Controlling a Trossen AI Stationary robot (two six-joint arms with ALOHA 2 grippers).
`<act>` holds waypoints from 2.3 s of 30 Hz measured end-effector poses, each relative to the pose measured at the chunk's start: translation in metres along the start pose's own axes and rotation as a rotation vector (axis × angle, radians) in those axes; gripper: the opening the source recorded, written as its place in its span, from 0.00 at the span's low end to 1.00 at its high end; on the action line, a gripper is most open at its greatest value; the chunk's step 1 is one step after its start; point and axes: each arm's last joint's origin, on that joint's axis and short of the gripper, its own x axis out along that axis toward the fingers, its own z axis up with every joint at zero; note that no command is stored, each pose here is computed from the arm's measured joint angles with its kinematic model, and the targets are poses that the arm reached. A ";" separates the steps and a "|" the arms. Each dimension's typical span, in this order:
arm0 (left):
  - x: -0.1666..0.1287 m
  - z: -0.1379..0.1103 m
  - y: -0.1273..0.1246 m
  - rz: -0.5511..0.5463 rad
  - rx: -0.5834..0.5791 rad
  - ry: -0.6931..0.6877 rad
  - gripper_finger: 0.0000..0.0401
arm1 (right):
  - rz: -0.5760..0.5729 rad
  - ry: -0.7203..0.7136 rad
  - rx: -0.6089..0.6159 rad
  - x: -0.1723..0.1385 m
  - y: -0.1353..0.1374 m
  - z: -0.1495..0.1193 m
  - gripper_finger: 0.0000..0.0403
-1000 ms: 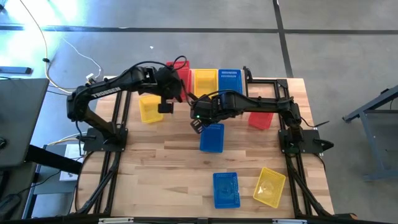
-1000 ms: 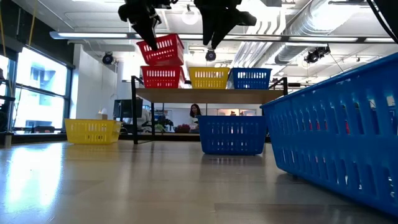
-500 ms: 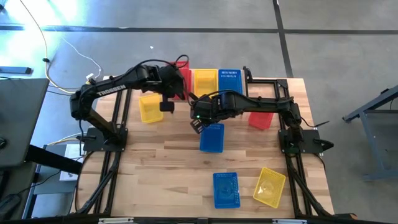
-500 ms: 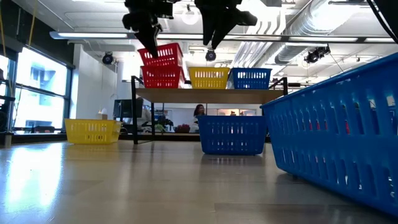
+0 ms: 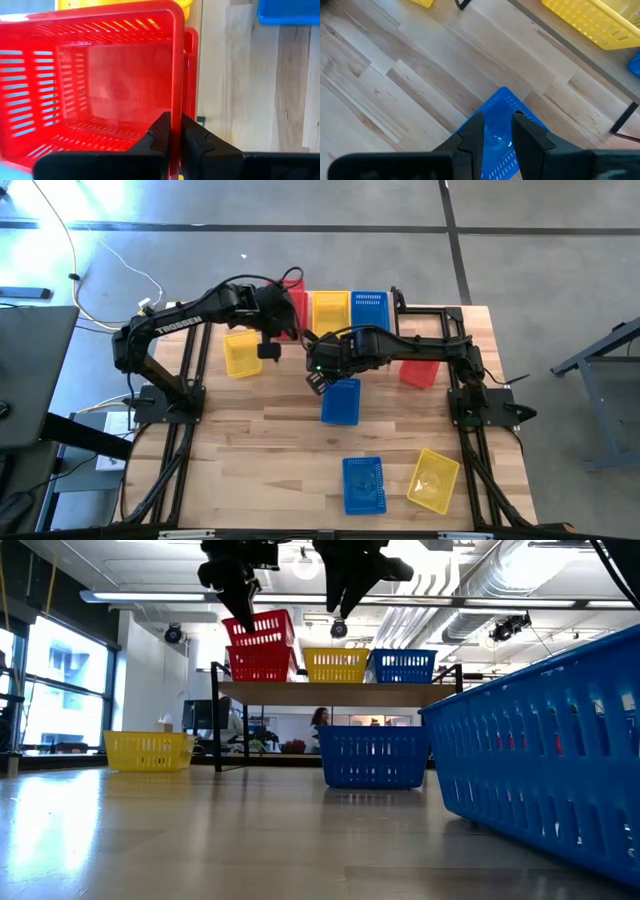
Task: Stack baskets on shelf by color
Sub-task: Stack the bottom red bin on top of the red bin on the shelf, then stack the bottom yellow bin on top of the yellow bin on the shelf
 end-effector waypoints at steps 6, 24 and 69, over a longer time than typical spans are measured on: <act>0.000 0.005 0.002 0.021 -0.052 -0.048 0.11 | 0.000 0.000 0.000 0.000 0.000 0.000 0.21; -0.002 0.005 0.002 0.050 -0.065 -0.033 0.23 | 0.032 0.040 -0.005 0.000 0.002 -0.002 0.21; -0.022 0.011 -0.050 -0.367 -0.179 -0.053 0.33 | 0.007 0.182 -0.478 -0.052 0.055 -0.137 0.21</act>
